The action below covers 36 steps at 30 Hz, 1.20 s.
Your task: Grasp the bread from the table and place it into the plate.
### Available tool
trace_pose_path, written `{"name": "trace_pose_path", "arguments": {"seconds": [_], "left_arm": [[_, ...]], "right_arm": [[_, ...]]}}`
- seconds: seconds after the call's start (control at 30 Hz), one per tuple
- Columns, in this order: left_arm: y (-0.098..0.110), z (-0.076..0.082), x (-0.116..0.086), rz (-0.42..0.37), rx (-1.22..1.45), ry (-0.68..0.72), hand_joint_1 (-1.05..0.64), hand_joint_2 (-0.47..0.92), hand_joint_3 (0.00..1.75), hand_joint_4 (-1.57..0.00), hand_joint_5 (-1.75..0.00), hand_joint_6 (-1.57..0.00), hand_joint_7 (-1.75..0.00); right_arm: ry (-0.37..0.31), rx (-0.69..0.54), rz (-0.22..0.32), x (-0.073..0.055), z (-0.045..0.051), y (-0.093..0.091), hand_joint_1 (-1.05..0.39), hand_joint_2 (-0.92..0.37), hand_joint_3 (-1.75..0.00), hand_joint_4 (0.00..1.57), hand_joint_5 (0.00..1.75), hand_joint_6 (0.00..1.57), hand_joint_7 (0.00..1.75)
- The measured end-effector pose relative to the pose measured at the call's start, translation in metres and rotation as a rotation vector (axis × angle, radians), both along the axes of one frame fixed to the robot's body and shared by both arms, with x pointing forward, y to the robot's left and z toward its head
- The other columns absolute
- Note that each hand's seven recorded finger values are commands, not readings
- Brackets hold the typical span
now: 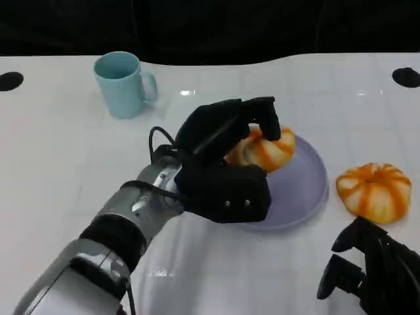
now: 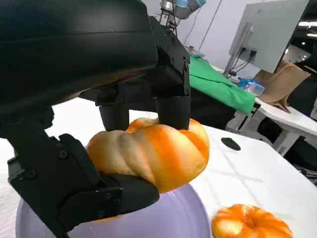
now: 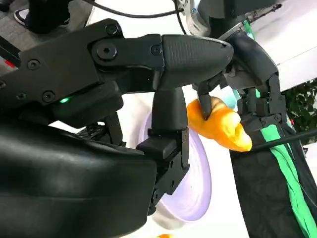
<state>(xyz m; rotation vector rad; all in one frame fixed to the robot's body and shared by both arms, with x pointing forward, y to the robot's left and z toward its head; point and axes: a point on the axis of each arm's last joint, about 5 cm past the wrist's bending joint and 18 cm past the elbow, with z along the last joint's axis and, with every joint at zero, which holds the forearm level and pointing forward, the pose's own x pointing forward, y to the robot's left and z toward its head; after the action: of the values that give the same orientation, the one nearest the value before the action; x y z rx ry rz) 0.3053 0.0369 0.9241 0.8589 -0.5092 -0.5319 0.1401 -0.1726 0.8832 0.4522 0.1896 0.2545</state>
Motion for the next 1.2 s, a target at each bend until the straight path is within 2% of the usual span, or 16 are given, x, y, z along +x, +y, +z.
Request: {"name": "trace_pose_path", "arguments": {"seconds": [0.07, 0.17, 0.2, 0.23, 0.27, 0.3, 0.37, 0.4, 0.43, 0.47, 0.53, 0.67, 0.73, 0.87, 0.93, 1.2], "left_arm": [[-0.002, -0.001, 0.000, 0.009, 0.039, -0.003, -0.13, 0.53, 1.10, -0.87, -1.75, -0.64, -1.75], [-0.004, -0.002, 0.001, 0.016, 0.092, -0.015, -0.16, 0.60, 0.88, -0.78, -1.72, -0.72, -1.38], [-0.005, -0.001, 0.001, 0.021, 0.108, -0.017, -0.18, 0.65, 0.69, -0.79, -1.39, -0.80, -1.03], [-0.006, 0.000, 0.002, 0.028, 0.117, -0.018, -0.18, 0.72, 0.57, -0.79, -1.15, -0.85, -0.77], [-0.006, 0.000, 0.002, 0.033, 0.121, -0.014, -0.18, 0.77, 0.47, -0.80, -1.02, -0.91, -0.57], [-0.007, 0.000, 0.002, 0.038, 0.126, -0.007, -0.19, 0.80, 0.41, -0.80, -0.93, -0.95, -0.45], [-0.008, 0.000, 0.002, 0.041, 0.136, 0.009, -0.19, 0.82, 0.37, -0.81, -0.89, -0.97, -0.38], [-0.008, 0.000, 0.002, 0.042, 0.138, 0.012, -0.25, 0.87, 0.30, -0.66, -0.79, -0.75, -0.22], [-0.009, 0.000, 0.002, 0.045, 0.149, 0.015, -0.27, 0.90, 0.26, -0.62, -0.75, -0.68, -0.16], [-0.009, -0.001, 0.002, 0.053, 0.167, 0.020, -0.35, 0.91, 0.27, -0.50, -0.66, -0.56, -0.09], [-0.010, -0.002, 0.002, 0.059, 0.237, 0.031, -0.52, 0.92, 0.35, -0.30, -0.51, -0.37, -0.02], [-0.011, -0.002, 0.002, 0.043, 0.347, 0.041, -0.78, 0.92, 0.52, -0.03, -0.35, -0.15, 0.00], [-0.012, -0.001, 0.003, 0.039, 0.379, 0.050, -0.87, 0.92, 0.57, -0.01, -0.18, -0.07, 0.00], [-0.012, 0.004, 0.004, 0.033, 0.391, 0.048, -0.90, 0.92, 0.59, 0.00, -0.12, -0.04, 0.00], [-0.012, 0.005, 0.004, 0.034, 0.395, 0.050, -1.00, 0.92, 0.66, 0.00, -0.02, -0.01, 0.00], [-0.006, 0.013, 0.007, 0.005, 0.416, 0.078, -1.05, 0.92, 0.71, 0.00, 0.00, 0.00, 0.00]], "right_arm": [[-0.001, -0.001, -0.002, 0.000, 0.0003, 0.000, -0.50, -0.92, -0.45, 0.64, 1.75, 0.43, 1.71], [0.000, -0.001, -0.004, 0.000, 0.0004, 0.000, -0.50, -0.92, -0.45, 0.64, 1.75, 0.43, 1.71], [0.000, -0.001, -0.003, 0.000, 0.0005, 0.000, -0.50, -0.92, -0.45, 0.63, 1.75, 0.43, 1.71], [0.000, -0.001, -0.003, 0.000, 0.0004, 0.001, -0.50, -0.92, -0.45, 0.63, 1.75, 0.43, 1.71], [0.001, -0.001, -0.003, 0.000, 0.0004, 0.001, -0.50, -0.92, -0.45, 0.63, 1.75, 0.43, 1.71], [0.001, -0.001, -0.004, 0.000, 0.0004, 0.001, -0.50, -0.92, -0.45, 0.63, 1.75, 0.43, 1.72], [0.001, -0.001, -0.004, 0.000, 0.0005, 0.001, -0.50, -0.92, -0.45, 0.64, 1.75, 0.43, 1.72], [0.001, -0.001, -0.003, 0.000, 0.0005, 0.001, -0.51, -0.92, -0.45, 0.64, 1.75, 0.43, 1.72], [0.002, -0.001, -0.002, 0.000, 0.0004, 0.001, -0.51, -0.92, -0.46, 0.64, 1.75, 0.44, 1.72], [0.001, -0.001, -0.001, 0.000, 0.0004, 0.001, -0.51, -0.92, -0.46, 0.64, 1.75, 0.43, 1.72], [0.002, -0.001, -0.001, -0.001, 0.0003, 0.001, -0.50, -0.92, -0.46, 0.64, 1.75, 0.43, 1.72], [0.003, 0.000, -0.001, -0.001, 0.0001, 0.001, -0.51, -0.92, -0.46, 0.64, 1.75, 0.44, 1.71], [0.001, 0.001, 0.003, -0.001, 0.0001, 0.001, -0.50, -0.92, -0.46, 0.65, 1.75, 0.44, 1.70], [-0.005, 0.002, 0.005, -0.001, 0.0001, 0.001, -0.50, -0.92, -0.46, 0.65, 1.75, 0.45, 1.70], [-0.006, 0.002, 0.006, -0.001, 0.0000, 0.001, -0.50, -0.92, -0.46, 0.65, 1.75, 0.45, 1.70], [-0.007, 0.002, 0.005, -0.001, 0.0001, 0.001, -0.50, -0.92, -0.46, 0.65, 1.75, 0.45, 1.70]]}}
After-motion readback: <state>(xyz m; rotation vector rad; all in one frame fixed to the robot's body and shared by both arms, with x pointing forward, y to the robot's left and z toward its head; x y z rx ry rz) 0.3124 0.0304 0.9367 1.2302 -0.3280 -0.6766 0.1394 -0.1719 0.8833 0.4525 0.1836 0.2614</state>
